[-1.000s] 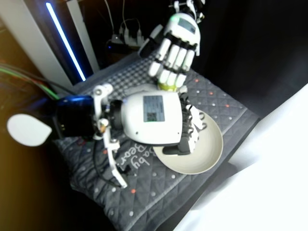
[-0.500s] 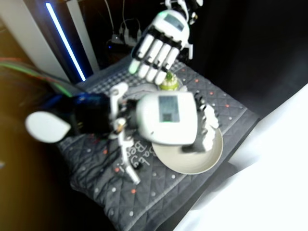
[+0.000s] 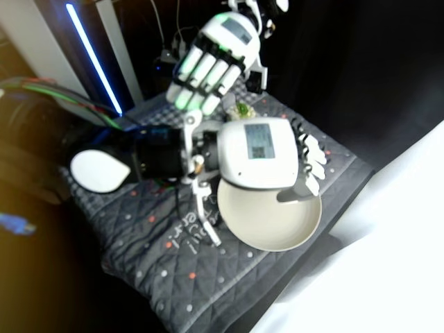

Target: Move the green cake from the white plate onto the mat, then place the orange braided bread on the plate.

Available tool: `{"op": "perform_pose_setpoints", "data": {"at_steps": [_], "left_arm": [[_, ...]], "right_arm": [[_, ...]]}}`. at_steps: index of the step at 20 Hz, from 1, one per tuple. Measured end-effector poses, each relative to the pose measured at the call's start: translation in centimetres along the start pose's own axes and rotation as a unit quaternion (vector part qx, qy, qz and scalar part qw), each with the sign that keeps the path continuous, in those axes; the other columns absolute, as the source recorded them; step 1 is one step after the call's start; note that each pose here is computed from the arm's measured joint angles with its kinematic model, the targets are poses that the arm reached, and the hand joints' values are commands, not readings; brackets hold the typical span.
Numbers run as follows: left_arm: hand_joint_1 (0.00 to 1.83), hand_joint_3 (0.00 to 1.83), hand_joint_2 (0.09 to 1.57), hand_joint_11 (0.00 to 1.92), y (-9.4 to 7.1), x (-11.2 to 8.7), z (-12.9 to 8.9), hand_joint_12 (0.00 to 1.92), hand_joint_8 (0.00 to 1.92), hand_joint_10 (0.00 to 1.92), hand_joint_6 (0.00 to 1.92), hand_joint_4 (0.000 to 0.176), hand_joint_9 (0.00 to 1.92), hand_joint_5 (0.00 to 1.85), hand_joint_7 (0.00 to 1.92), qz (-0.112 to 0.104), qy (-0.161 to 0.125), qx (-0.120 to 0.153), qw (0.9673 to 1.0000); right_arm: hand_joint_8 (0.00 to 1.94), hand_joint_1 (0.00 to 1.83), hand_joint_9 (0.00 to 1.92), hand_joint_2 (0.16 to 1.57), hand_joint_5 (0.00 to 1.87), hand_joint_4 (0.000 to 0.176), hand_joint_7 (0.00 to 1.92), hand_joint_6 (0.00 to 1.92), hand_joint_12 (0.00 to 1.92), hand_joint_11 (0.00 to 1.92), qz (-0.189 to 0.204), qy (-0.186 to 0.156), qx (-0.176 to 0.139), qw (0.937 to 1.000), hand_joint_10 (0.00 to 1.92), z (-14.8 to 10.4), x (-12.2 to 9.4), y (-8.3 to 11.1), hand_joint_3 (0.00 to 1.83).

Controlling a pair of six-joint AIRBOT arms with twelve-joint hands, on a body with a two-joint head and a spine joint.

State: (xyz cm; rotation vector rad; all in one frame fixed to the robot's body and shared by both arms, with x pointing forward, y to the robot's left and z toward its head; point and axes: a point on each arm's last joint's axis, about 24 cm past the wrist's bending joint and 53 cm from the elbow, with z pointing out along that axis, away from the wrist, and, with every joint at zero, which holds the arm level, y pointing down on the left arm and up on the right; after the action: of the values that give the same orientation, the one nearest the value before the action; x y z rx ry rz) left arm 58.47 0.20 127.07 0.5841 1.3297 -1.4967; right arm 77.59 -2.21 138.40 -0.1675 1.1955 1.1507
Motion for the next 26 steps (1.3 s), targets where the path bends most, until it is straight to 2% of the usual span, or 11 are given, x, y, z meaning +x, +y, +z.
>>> {"op": "perform_pose_setpoints", "data": {"at_steps": [2, 4, 8, 10, 12, 14, 15, 19, 22, 25, 26], "left_arm": [[0.92, 0.00, 1.05, 0.11, 0.2, 0.1, -0.1, 0.02, 0.00, 0.00, 0.01, 0.000, 0.33, 0.68, 0.46, -0.007, -0.001, -0.003, 1.0000], [0.89, 0.00, 0.99, 0.18, 0.3, 0.2, -0.2, 0.05, 0.01, 0.01, 0.00, 0.018, 0.40, 0.67, 0.53, -0.008, 0.000, -0.006, 1.0000], [0.54, 0.00, 1.07, 0.27, 0.1, 0.1, -0.5, 0.11, 0.00, 0.01, 0.00, 0.074, 0.53, 0.58, 0.59, -0.010, 0.001, -0.004, 0.9999], [0.59, 0.00, 1.04, 0.30, 0.8, 0.1, -0.8, 0.15, 0.00, 0.00, 0.00, 0.036, 0.63, 0.61, 0.68, -0.017, -0.001, -0.020, 0.9996], [0.54, 0.03, 1.17, 0.17, 1.2, 0.6, -1.2, 0.61, 0.00, 0.00, 0.00, 0.055, 0.55, 0.59, 0.59, -0.024, 0.003, -0.029, 0.9993], [0.59, 0.01, 1.14, 0.23, 1.4, 0.9, -1.5, 0.61, 0.00, 0.00, 0.00, 0.079, 0.57, 0.60, 0.60, -0.025, 0.008, -0.035, 0.9990], [0.57, 0.01, 1.13, 0.25, 1.6, 0.6, -1.8, 0.57, 0.00, 0.00, 0.00, 0.042, 0.59, 0.65, 0.63, -0.024, 0.006, -0.042, 0.9988], [0.58, 0.00, 1.06, 0.15, 2.1, -0.6, -3.2, 0.57, 0.00, 0.00, 0.00, 0.025, 0.65, 0.53, 0.70, -0.015, 0.002, -0.064, 0.9978], [0.57, 0.00, 1.04, 0.15, 2.4, -2.8, -4.6, 0.46, 0.00, 0.00, 0.01, 0.000, 0.56, 0.58, 0.65, 0.003, -0.018, -0.082, 0.9964], [0.46, 0.00, 1.13, 0.23, 2.3, -3.7, -5.1, 0.37, 0.00, 0.01, 0.00, 0.000, 0.51, 0.49, 0.56, 0.018, -0.026, -0.088, 0.9956], [0.57, 0.00, 1.08, 0.27, 1.9, -4.1, -5.4, 0.24, 0.00, 0.00, 0.00, 0.041, 0.52, 0.64, 0.57, 0.024, -0.032, -0.088, 0.9954]], "right_arm": [[0.02, 0.62, 0.29, 1.16, 0.00, 0.138, 0.09, 0.00, 1.10, 0.02, 0.002, 0.009, -0.012, 0.9999, 0.18, 0.2, 0.9, 1.2, 0.00], [0.00, 0.48, 0.04, 1.10, 0.00, 0.174, 0.00, 0.00, 0.78, 0.00, -0.005, 0.014, -0.038, 0.9992, 0.01, -0.3, 1.2, 3.0, 0.00], [0.00, 0.54, 0.08, 0.93, 0.00, 0.176, 0.00, 0.00, 0.87, 0.00, -0.013, 0.007, -0.053, 0.9985, 0.01, -1.9, -0.1, 3.7, 0.00], [0.00, 0.55, 0.07, 0.89, 0.00, 0.176, 0.00, 0.00, 0.87, 0.00, -0.014, 0.005, -0.053, 0.9985, 0.00, -2.6, -0.7, 3.6, 0.00], [0.00, 0.63, 0.11, 0.85, 0.00, 0.176, 0.00, 0.00, 0.90, 0.00, -0.025, 0.008, -0.053, 0.9983, 0.01, -3.6, -1.2, 3.6, 0.00], [0.00, 0.64, 0.11, 0.83, 0.00, 0.173, 0.00, 0.00, 0.87, 0.00, -0.031, 0.009, -0.054, 0.9980, 0.01, -4.3, -1.6, 3.6, 0.00], [0.00, 0.66, 0.06, 0.78, 0.00, 0.154, 0.00, 0.00, 0.58, 0.00, -0.034, 0.009, -0.056, 0.9978, 0.01, -4.6, -1.8, 3.8, 0.00], [0.00, 0.69, 0.03, 0.79, 0.00, 0.175, 0.00, 0.00, 0.68, 0.00, -0.043, 0.010, -0.055, 0.9975, 0.00, -5.9, -2.5, 3.7, 0.00], [0.01, 0.57, 0.03, 0.78, 0.00, 0.090, 0.02, 0.00, 0.46, 0.00, -0.050, 0.005, -0.045, 0.9977, 0.01, -7.5, -4.0, 3.1, 0.00], [0.01, 0.51, 0.14, 0.81, 0.26, 0.075, 0.19, 0.04, 0.41, 0.00, -0.057, -0.002, -0.054, 0.9969, 0.01, -9.0, -5.1, 3.7, 0.00], [0.01, 0.54, 0.17, 0.81, 0.31, 0.087, 0.22, 0.04, 0.47, 0.00, -0.062, 0.000, -0.057, 0.9964, 0.01, -9.5, -5.2, 4.0, 0.00]]}}
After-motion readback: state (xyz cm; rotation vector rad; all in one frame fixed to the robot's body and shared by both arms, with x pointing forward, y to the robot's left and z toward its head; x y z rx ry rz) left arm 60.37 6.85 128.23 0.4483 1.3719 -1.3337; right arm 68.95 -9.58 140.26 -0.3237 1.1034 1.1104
